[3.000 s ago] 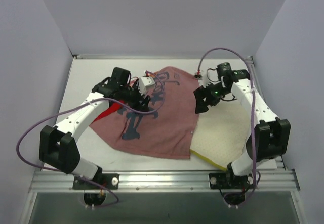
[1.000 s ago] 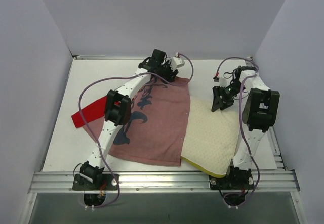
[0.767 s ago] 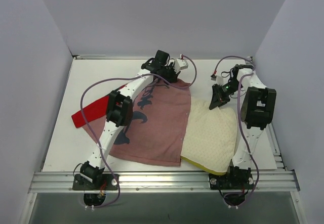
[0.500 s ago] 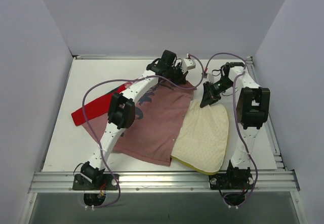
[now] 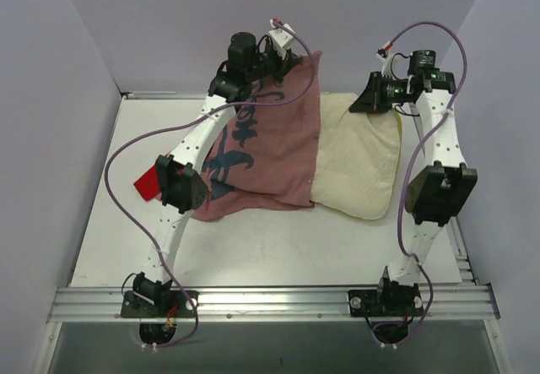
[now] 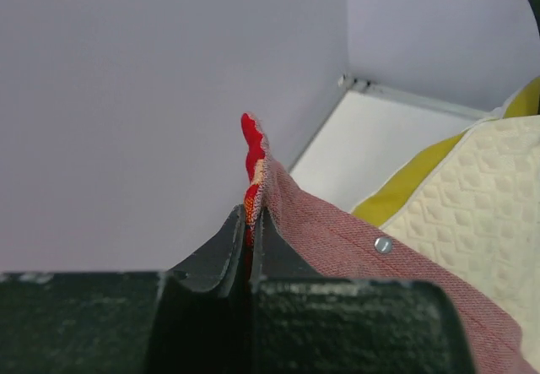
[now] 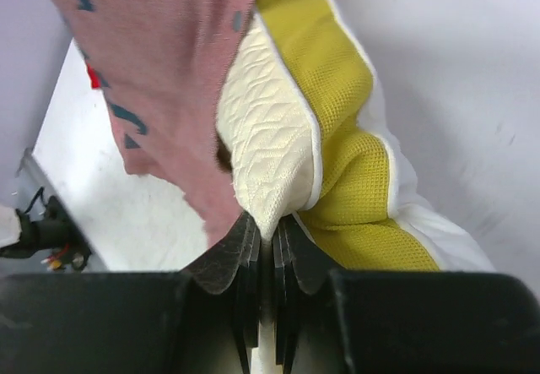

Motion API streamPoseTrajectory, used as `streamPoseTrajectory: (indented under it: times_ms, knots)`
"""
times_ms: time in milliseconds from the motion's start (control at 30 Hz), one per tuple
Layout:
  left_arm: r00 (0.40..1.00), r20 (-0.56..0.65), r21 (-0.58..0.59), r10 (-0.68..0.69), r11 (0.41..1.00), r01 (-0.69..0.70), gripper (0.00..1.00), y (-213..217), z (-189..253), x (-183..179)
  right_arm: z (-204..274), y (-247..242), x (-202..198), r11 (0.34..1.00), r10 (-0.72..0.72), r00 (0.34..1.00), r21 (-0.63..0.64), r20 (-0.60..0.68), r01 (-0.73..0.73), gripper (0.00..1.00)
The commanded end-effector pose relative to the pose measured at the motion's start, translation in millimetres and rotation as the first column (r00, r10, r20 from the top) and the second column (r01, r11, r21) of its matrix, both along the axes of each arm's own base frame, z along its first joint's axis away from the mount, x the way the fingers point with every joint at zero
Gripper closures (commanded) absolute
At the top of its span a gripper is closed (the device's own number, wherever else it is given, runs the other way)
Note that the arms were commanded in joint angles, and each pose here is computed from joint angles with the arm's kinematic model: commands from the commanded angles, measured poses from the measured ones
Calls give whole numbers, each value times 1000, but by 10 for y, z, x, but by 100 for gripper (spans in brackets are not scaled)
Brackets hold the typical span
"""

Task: Put the pillow into the pillowcase

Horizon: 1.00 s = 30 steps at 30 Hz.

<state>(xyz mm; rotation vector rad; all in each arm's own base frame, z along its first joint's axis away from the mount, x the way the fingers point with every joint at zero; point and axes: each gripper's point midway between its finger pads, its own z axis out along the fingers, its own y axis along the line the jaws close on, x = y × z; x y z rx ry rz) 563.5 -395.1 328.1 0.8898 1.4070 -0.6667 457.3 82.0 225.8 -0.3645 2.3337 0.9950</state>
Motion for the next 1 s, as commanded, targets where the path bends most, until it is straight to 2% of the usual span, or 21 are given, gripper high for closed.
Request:
streamPoseTrajectory:
  times_ms: [0, 33, 67, 100, 133, 167, 200, 233, 267, 300, 333, 467, 500, 600, 633, 667, 767, 800, 833, 933, 967]
  knots:
    - [907, 420, -192, -39, 973, 131, 100, -52, 1850, -777, 1475, 538, -296, 987, 99, 912, 79, 398, -141, 100]
    - [886, 461, -194, -56, 968, 162, 100, 24, 2089, -963, 1508, 592, -388, 985, 132, 890, 45, 437, -168, 100]
    - [893, 444, -174, -77, 970, 170, 100, 31, 2046, -1003, 1645, 558, -574, 982, 175, 828, -38, 532, -183, 100]
    - [888, 447, -156, -112, 967, 201, 100, 41, 2065, -1104, 1329, 648, -725, 971, 232, 836, -74, 498, -226, 100]
    - [885, 417, -97, -205, 959, 268, 100, 85, 2054, -1379, 1366, 722, -1027, 957, 288, 787, -133, 546, -258, 100]
    - [903, 333, -47, -272, 952, 303, 100, 34, 1692, -1426, 1190, 693, -1123, 946, 323, 773, -205, 546, -250, 100]
    - [909, 269, -14, -318, 942, 334, 100, 26, 1447, -1535, 1014, 655, -1207, 908, 413, 705, -314, 577, -275, 100]
    - [894, 296, 6, -337, 936, 351, 100, 183, 1594, -1847, 496, 638, -1398, 882, 463, 734, -341, 497, -326, 100]
    - [917, 113, 66, -383, 924, 377, 100, 160, 727, -1917, 430, 541, -1503, 858, 494, 702, -417, 513, -300, 100]
    - [907, 104, 112, -407, 911, 396, 100, 183, 508, -2128, 231, 482, -1562, 831, 532, 686, -461, 497, -310, 100]
    - [900, 138, 125, -413, 909, 398, 100, 350, 601, -2457, -60, 399, -1652, 816, 546, 706, -476, 452, -327, 100]
    - [874, -134, 261, -467, 835, 485, 100, 729, -853, -3374, -539, 267, -1917, 758, 616, 680, -532, 397, -377, 100]
    - [867, -186, 327, -462, 803, 498, 100, 899, -1302, -3585, -608, 280, -1970, 742, 638, 664, -541, 390, -395, 100]
    - [843, -291, 404, -453, 740, 538, 100, 1110, -1904, -3890, -839, 418, -2254, 666, 730, 584, -560, 355, -493, 100]
    - [831, -338, 420, -441, 720, 553, 100, 1183, -2032, -3953, -864, 448, -2388, 625, 771, 536, -575, 345, -529, 99]
    - [826, -357, 436, -436, 705, 560, 100, 1224, -2109, -3973, -969, 545, -2580, 571, 816, 482, -569, 319, -591, 95]
    - [820, -415, 469, -394, 680, 564, 100, 1353, -2280, -3997, -1194, 578, -2969, 458, 887, 396, -575, 239, -678, 51]
    - [829, -421, 472, -369, 691, 548, 98, 1378, -2280, -3961, -1217, 576, -3001, 454, 887, 403, -572, 223, -683, 32]
    - [839, -415, 463, -353, 712, 528, 62, 1393, -2203, -3886, -1228, 550, -3008, 459, 882, 423, -572, 206, -680, 28]
    - [879, -394, 412, -269, 803, 431, 42, 1413, -1830, -3674, -1099, 483, -2877, 544, 816, 550, -559, 179, -626, 25]
    - [895, -410, 369, -178, 864, 341, 38, 1512, -1670, -3520, -1035, 463, -2834, 606, 765, 619, -523, 176, -599, 25]
